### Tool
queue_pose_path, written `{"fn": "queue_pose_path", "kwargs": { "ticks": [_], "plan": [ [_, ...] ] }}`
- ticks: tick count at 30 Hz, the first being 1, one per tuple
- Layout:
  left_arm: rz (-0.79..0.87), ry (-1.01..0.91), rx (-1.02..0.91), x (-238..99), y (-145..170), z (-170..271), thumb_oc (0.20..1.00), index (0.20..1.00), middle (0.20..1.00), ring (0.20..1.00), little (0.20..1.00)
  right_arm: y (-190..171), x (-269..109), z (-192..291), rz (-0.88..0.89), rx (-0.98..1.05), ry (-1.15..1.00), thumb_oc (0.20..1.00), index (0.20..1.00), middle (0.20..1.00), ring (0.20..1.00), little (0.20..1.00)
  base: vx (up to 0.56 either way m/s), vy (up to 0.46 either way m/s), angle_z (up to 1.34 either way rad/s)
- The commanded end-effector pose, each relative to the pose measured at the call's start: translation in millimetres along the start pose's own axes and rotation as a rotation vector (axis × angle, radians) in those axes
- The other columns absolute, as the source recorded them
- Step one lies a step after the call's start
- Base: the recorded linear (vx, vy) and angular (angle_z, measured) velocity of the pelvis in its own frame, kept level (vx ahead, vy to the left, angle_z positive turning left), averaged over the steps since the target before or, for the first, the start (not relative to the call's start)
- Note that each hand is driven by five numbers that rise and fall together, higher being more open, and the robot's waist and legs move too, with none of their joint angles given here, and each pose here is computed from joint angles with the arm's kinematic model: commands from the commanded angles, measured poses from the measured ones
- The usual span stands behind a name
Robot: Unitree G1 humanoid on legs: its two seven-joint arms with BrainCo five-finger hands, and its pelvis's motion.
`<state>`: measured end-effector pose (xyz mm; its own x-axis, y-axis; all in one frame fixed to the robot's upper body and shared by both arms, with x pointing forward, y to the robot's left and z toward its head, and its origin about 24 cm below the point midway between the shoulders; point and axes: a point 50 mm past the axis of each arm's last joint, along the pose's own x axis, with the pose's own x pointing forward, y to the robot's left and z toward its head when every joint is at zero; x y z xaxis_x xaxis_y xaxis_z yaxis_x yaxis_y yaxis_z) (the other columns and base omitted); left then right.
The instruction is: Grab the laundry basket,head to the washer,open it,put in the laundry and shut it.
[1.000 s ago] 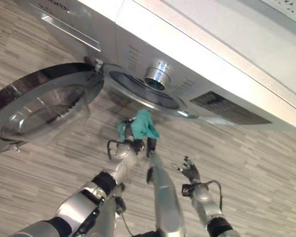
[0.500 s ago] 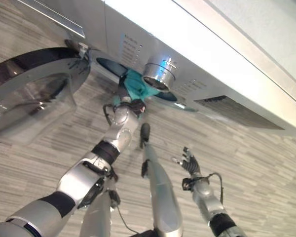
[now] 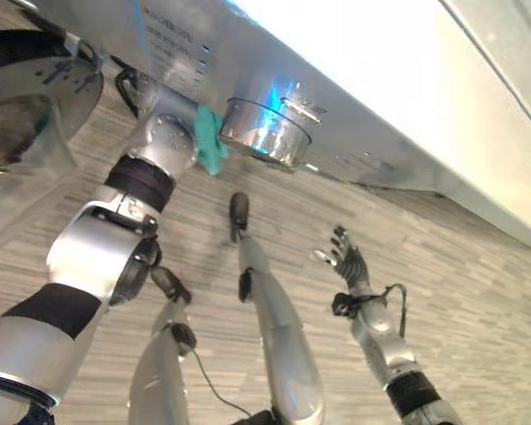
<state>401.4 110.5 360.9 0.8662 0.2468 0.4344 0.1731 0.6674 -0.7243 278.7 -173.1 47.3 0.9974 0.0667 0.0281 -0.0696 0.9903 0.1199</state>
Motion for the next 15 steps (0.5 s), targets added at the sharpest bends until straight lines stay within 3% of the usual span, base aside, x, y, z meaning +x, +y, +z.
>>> {"fn": "queue_pose_path", "kwargs": {
  "ticks": [1, 4, 9, 15],
  "plan": [
    [-0.047, -0.172, -0.119, 6.5, -9.5, 41.0, 0.200, 0.200, 0.200, 0.200, 0.200, -32.8, -26.3, -19.8, -0.100, 0.012, 0.079, 1.000, 1.000, 1.000, 1.000, 1.000, 0.07, -0.089, -0.22],
    [-0.225, -0.262, -0.158, -3.8, -55.6, 65.6, 0.200, 0.200, 0.200, 0.200, 0.200, -38.4, -34.0, -17.6, -0.093, 0.007, 0.078, 1.000, 1.000, 1.000, 1.000, 1.000, 0.06, -0.087, -0.15],
    [-0.443, -0.247, -0.211, -36.4, -102.5, 51.6, 0.200, 0.200, 0.200, 0.200, 0.200, -50.3, -43.4, -28.1, -0.141, -0.011, 0.131, 1.000, 1.000, 1.000, 1.000, 1.000, 0.03, -0.089, 0.03],
    [-0.549, -0.153, -0.144, -58.5, -116.2, 14.3, 0.200, 0.200, 0.200, 0.200, 0.200, -60.1, -53.7, -46.3, -0.161, -0.073, 0.223, 1.000, 1.000, 1.000, 1.000, 1.000, -0.02, -0.034, 0.04]
  ]
}}
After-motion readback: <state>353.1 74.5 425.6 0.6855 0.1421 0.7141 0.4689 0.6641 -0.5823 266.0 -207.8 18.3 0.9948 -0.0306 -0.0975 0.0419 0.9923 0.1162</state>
